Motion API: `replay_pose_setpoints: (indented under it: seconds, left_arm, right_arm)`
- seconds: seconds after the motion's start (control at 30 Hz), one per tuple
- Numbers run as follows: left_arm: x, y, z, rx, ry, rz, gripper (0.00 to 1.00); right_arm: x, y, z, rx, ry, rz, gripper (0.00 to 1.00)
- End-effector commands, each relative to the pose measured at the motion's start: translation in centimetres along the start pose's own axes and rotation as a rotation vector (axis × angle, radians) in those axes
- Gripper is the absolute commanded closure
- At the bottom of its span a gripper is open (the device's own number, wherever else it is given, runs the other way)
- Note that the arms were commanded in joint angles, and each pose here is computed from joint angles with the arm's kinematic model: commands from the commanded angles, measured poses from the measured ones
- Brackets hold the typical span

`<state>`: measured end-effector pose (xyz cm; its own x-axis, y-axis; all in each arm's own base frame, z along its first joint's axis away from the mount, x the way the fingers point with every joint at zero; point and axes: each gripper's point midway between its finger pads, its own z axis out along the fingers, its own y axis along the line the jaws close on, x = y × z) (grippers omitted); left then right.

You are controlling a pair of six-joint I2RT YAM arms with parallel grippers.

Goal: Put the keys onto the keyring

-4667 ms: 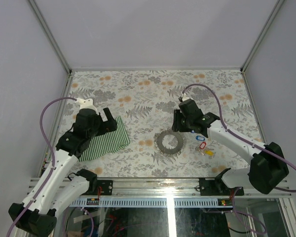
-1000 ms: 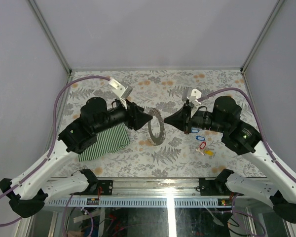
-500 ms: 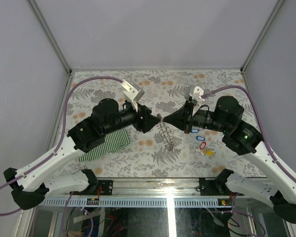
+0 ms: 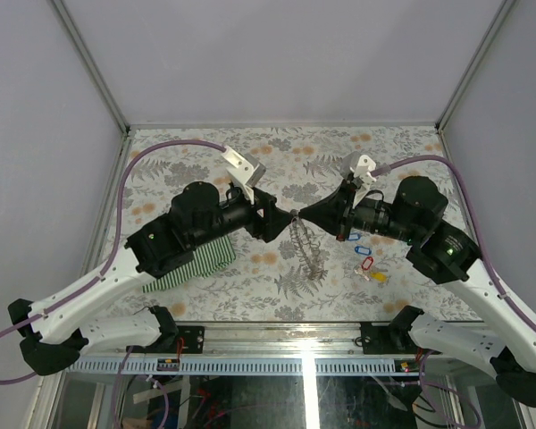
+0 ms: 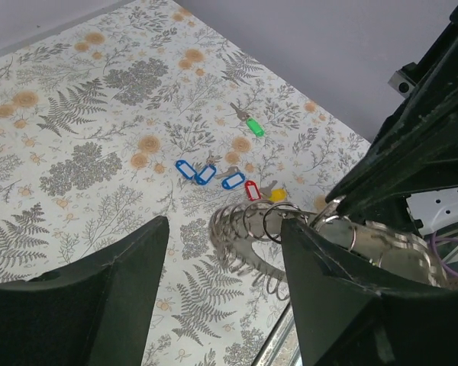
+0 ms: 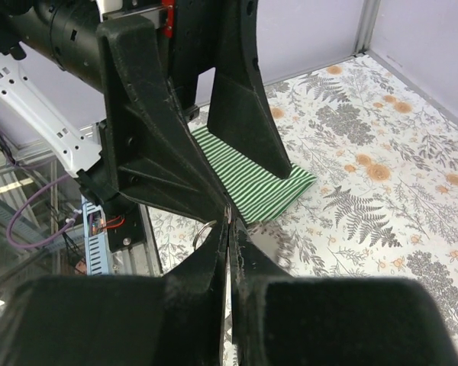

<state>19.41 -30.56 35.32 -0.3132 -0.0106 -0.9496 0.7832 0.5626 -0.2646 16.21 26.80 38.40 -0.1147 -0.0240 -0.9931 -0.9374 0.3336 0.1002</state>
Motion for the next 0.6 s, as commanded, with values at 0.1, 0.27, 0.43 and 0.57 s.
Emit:
replay_pose_setpoints:
  seconds: [0.1,0.27,0.43,0.57]
  left_arm:
    - [-2.2,-1.3,-0.5,0.041,-0.073,0.020,0.36]
    - [-2.2,-1.6,-0.2,0.049,-0.070,0.022,0.35]
    - [-2.4,-1.4,-0.5,0.032,-0.081,0.026,0.35]
    - [-3.3,-0.8,-1.2,-0.004,-0.107,0.038,0.33]
  right_arm:
    - [-4.8,-0.6,-1.1,0.074,-0.155,-0.047,1.00]
    - [-4.6,-0.8,-1.0,0.087,-0.152,-0.042,1.00]
    - [-4.4,-1.3,-1.2,0.118,-0.151,-0.039,1.00]
    - [-4.2,-1.5,-1.3,0.130,-0.148,-0.037,1.00]
